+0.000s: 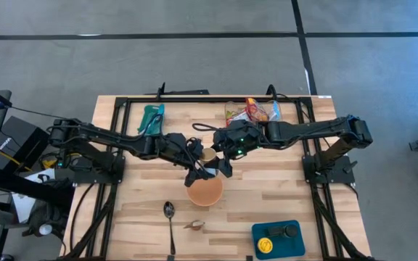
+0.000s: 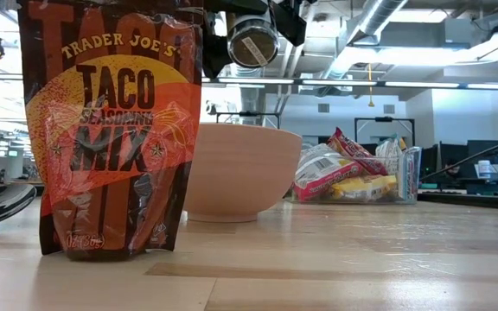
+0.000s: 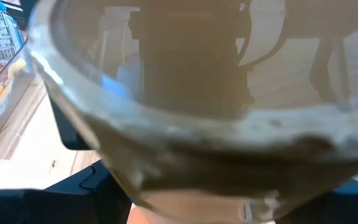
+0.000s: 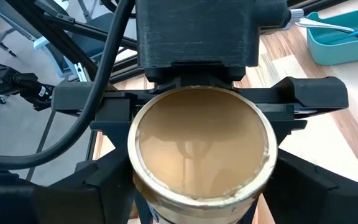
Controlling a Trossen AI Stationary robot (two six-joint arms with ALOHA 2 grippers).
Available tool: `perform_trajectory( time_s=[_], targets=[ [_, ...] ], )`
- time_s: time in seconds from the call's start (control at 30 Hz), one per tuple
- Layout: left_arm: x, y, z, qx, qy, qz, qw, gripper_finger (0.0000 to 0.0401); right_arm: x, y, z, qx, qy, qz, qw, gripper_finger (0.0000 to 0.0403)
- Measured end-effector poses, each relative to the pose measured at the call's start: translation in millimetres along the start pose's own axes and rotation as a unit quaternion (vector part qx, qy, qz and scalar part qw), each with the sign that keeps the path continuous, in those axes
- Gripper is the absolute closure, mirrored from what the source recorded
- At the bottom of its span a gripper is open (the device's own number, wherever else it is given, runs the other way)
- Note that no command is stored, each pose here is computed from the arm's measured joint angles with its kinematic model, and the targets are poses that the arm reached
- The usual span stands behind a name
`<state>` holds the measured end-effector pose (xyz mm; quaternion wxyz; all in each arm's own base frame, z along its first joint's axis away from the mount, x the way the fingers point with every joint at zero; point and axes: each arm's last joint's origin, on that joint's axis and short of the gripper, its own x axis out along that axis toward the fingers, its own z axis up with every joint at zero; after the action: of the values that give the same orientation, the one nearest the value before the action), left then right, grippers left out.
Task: Pick & Place Food Item
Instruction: Put the golden seasoning bottle into the dark blue bin
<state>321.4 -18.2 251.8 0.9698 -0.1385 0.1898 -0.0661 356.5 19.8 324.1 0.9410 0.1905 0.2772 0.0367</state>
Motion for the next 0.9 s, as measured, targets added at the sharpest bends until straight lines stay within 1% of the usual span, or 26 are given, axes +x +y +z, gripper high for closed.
perform_trajectory(
  time_s=[0.13, 0.47, 0.6, 0.73, 0.9],
  targets=[
    [0.0, 0.1, 0.0, 0.0, 0.0, 0.0, 1.0, 0.0111, -0.1, 0.0, 0.0, 0.0, 0.0, 0.0, 1.0, 0.0127],
    [0.0, 0.9, -0.7, -0.001, 0.003, 0.005, 1.0, 0.0051, -0.3, -0.2, -0.2, 0.003, 0.001, -0.003, 1.0, 0.0135],
    [-1.3, 1.1, -3.1, -0.004, 0.02, 0.004, 1.0, 0.0031, -0.3, -0.4, -0.7, 0.003, 0.004, -0.003, 1.0, 0.0135],
    [-5.3, 0.8, -4.8, -0.007, 0.036, 0.007, 0.999, 0.0025, -0.4, -0.6, -0.6, 0.003, 0.004, -0.003, 1.0, 0.0135],
    [-10.6, -0.5, -2.8, -0.006, 0.038, 0.007, 0.999, 0.0032, -0.8, -1.1, -1.3, 0.002, 0.009, -0.006, 1.0, 0.0135]
  ],
)
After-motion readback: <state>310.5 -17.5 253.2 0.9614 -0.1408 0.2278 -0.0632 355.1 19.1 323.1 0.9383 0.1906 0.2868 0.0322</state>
